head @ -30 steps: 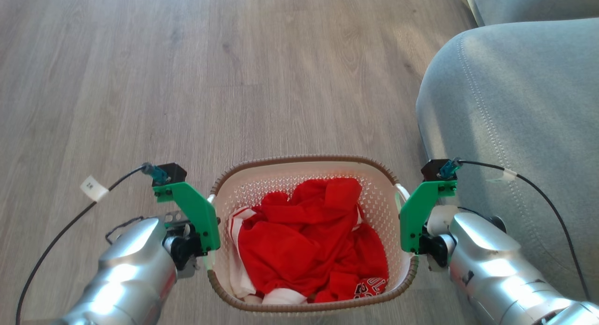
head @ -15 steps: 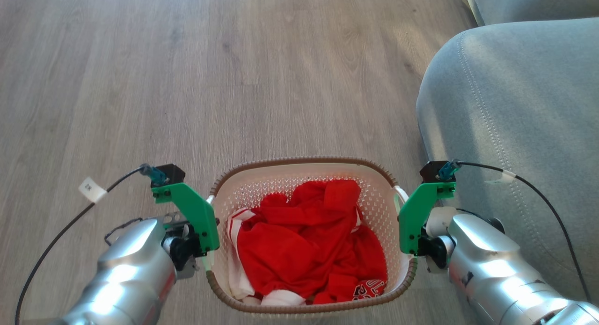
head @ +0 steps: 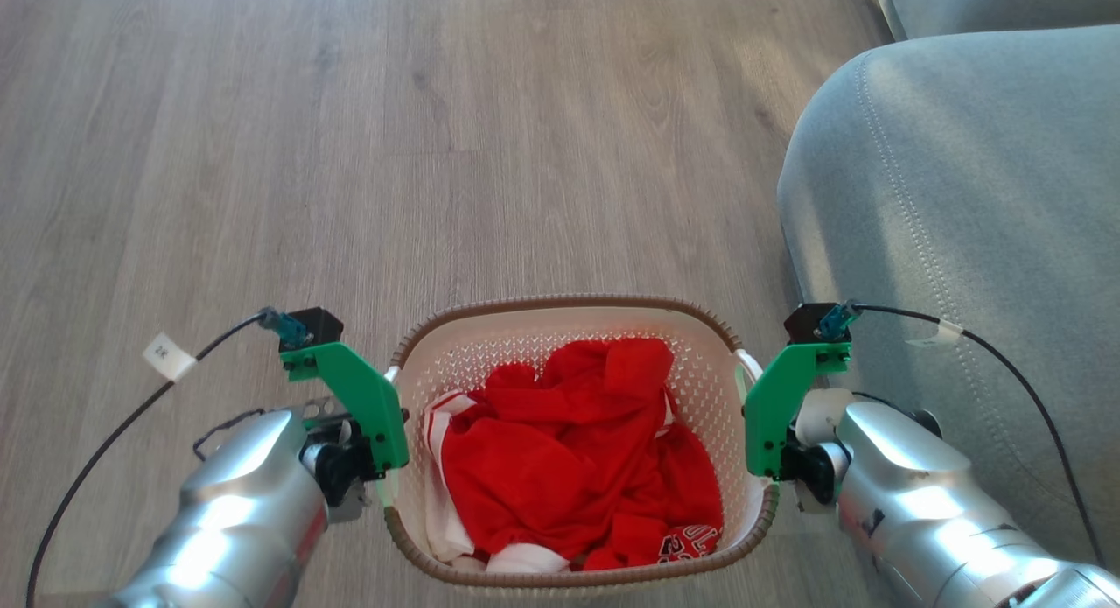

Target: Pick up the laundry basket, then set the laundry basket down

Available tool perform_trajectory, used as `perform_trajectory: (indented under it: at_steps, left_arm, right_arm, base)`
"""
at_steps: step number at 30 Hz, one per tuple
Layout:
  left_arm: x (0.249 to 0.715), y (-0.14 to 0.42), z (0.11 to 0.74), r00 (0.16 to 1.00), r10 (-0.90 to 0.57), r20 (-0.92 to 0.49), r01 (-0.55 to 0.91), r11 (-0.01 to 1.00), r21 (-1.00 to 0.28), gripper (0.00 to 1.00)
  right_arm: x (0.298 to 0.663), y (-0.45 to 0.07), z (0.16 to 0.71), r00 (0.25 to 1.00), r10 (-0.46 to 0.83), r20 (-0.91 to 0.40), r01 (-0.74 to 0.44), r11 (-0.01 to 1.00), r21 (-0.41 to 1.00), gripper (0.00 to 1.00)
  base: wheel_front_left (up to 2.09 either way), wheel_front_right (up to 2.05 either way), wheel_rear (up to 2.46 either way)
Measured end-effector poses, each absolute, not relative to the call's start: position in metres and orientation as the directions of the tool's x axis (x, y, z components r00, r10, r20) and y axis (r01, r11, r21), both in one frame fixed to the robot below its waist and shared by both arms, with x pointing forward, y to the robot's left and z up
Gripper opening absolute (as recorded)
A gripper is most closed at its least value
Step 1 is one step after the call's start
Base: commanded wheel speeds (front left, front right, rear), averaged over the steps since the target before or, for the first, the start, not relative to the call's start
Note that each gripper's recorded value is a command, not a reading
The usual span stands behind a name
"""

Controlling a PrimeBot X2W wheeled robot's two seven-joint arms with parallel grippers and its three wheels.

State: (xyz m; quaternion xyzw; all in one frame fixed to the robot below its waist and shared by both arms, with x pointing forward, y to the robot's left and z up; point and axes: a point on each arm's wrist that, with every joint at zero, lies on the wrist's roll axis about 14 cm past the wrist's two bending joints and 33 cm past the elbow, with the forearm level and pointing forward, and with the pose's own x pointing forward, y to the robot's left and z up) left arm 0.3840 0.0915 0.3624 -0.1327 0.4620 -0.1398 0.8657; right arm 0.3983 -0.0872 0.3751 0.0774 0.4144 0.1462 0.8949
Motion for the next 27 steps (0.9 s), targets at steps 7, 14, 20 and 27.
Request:
perform_trajectory:
  at_steps: [7,14,20,27]
  left_arm:
    - [0.384,0.092,0.358,0.526,-0.364,-0.769,0.118,0.926,-0.358,0.00]
    - [0.391,0.091,0.348,0.536,-0.363,-0.762,0.108,0.925,-0.364,0.00]
    - [0.417,0.089,0.345,0.585,-0.362,-0.726,0.120,0.924,-0.364,0.00]
    - [0.436,0.087,0.326,0.593,-0.363,-0.719,0.124,0.923,-0.363,0.00]
  right_arm:
    - [0.399,-0.087,0.372,0.613,0.326,-0.719,-0.194,0.945,0.263,0.00]
    - [0.414,-0.087,0.369,0.626,0.325,-0.709,-0.197,0.946,0.259,0.00]
    - [0.439,-0.088,0.364,0.657,0.317,-0.684,-0.202,0.948,0.245,0.00]
    - [0.460,-0.089,0.342,0.658,0.309,-0.687,-0.193,0.951,0.242,0.00]
  base:
    - [0.00,0.00,0.00]
    - [0.00,0.00,0.00]
    - [0.00,0.00,0.00]
    - [0.00,0.00,0.00]
